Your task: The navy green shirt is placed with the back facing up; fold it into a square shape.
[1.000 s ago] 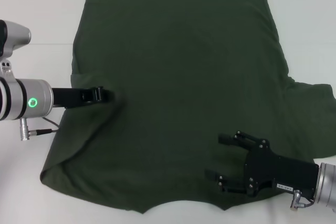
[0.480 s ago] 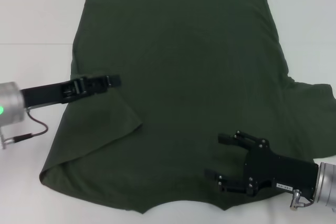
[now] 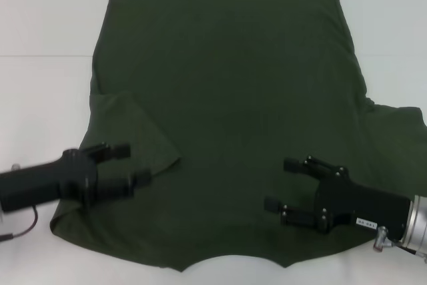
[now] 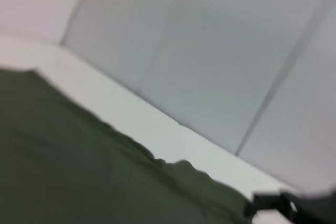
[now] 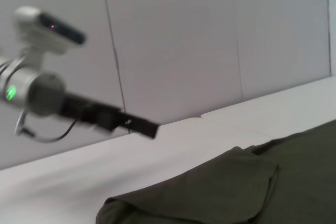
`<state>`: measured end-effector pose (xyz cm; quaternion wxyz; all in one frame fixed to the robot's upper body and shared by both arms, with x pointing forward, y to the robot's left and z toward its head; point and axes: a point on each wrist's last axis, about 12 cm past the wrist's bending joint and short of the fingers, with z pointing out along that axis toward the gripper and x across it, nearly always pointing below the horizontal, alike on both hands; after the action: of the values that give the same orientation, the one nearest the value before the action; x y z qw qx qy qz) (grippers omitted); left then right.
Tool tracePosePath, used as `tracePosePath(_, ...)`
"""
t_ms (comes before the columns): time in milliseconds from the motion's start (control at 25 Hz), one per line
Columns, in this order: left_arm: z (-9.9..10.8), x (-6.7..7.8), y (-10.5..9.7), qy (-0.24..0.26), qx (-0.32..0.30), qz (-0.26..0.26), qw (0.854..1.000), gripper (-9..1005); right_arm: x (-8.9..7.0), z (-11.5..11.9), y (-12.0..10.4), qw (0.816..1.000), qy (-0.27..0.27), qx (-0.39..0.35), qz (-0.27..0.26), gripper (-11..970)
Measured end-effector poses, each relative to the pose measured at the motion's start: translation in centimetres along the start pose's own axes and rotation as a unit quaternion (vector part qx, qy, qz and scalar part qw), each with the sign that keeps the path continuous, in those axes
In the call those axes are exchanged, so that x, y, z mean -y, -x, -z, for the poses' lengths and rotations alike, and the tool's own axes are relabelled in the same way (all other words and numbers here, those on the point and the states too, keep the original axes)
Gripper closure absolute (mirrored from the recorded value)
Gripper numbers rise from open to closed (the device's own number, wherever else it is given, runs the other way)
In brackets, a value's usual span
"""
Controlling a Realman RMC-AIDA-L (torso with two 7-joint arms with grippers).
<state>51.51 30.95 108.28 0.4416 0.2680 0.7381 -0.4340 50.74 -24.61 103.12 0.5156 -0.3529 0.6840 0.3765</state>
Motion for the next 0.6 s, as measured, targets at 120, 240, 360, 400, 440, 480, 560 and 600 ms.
tracePosePath(120,0.1,0.9,-1.5,-0.002,-0.007,-0.086,0.996,92,0.3,0.1,0.2,1.000,-0.004,0.002,-0.014,43)
tracePosePath(240,-0.1,1.4,-2.8,-0.001,-0.024,-0.151,0.988,77,0.7,0.5,0.6,1.000,-0.013,0.005,-0.026,43)
tracePosePath(360,-0.2,1.3,-3.2,0.010,-0.029,-0.176,0.984,77,1.3,1.0,1.2,0.998,-0.020,0.004,-0.053,43)
tracePosePath(400,-0.3,1.2,-3.2,0.013,-0.032,-0.179,0.983,77,1.6,1.3,1.6,0.997,-0.023,0.001,-0.067,43)
tracePosePath(440,-0.3,1.1,-3.2,0.016,-0.035,-0.179,0.983,77,1.9,1.5,1.9,0.996,-0.025,-0.005,-0.083,43)
tracePosePath(480,-0.3,1.0,-3.3,0.017,-0.037,-0.179,0.983,77,2.4,1.8,2.4,0.995,-0.028,-0.014,-0.098,43)
tracePosePath(560,-0.4,0.9,-3.3,0.022,-0.039,-0.180,0.983,77,3.4,2.6,3.7,0.989,-0.040,-0.034,-0.136,44)
tracePosePath(600,-0.5,0.9,-3.3,0.023,-0.039,-0.180,0.983,77,4.0,3.1,4.7,0.986,-0.050,-0.043,-0.153,44)
